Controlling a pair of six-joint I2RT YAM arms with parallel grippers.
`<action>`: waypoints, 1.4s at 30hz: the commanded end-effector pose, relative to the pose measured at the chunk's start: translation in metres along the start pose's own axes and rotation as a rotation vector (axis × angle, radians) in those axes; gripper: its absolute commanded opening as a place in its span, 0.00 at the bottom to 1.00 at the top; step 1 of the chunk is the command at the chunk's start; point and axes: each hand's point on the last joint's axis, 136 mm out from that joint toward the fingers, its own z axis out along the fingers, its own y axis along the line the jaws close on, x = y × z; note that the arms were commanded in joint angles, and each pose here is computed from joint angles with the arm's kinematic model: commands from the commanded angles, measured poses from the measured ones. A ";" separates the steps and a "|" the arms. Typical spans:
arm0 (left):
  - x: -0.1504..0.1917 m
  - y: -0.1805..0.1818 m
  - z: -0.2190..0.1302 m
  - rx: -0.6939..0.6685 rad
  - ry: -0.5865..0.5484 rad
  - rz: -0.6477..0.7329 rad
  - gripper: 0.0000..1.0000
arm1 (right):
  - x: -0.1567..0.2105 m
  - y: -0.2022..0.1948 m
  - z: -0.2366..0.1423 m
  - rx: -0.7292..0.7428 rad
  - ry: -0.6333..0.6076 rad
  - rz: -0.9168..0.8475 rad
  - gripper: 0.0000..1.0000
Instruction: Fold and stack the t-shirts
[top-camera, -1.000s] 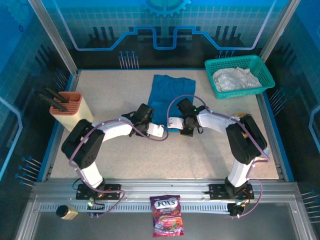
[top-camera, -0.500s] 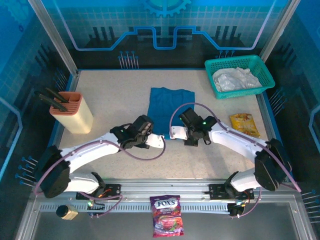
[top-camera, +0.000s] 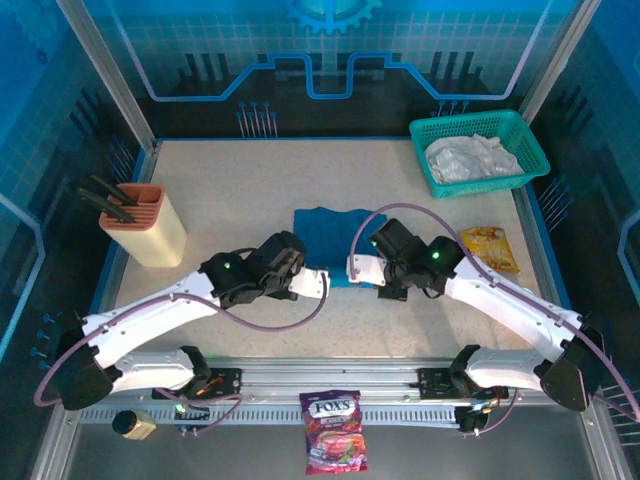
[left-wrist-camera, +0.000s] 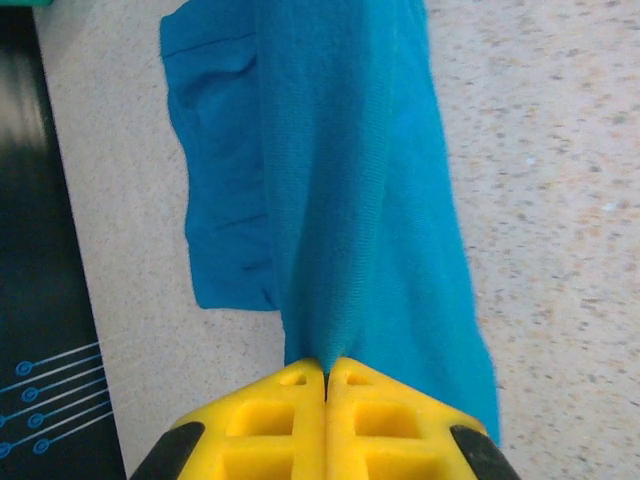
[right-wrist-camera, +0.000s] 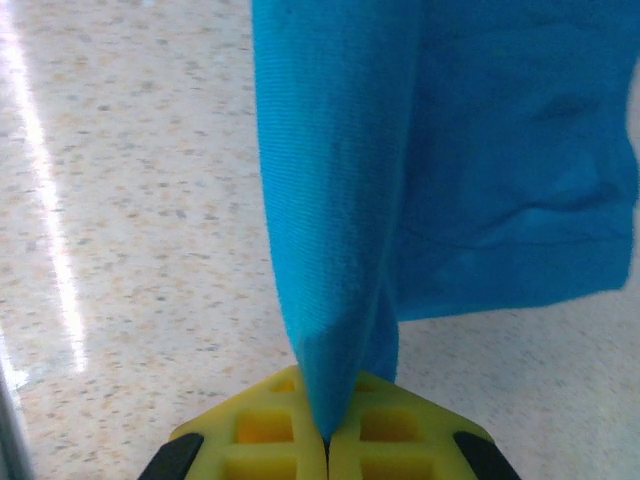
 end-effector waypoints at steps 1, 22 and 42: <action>0.007 0.046 0.005 -0.105 0.027 -0.031 0.00 | 0.000 -0.044 -0.006 0.109 0.008 0.063 0.00; 0.038 0.153 0.139 -0.216 -0.013 -0.095 0.00 | 0.022 -0.176 0.096 0.217 0.149 0.300 0.00; 0.085 0.211 0.160 -0.526 0.124 -0.336 0.78 | 0.026 -0.238 0.111 0.467 0.016 0.671 0.68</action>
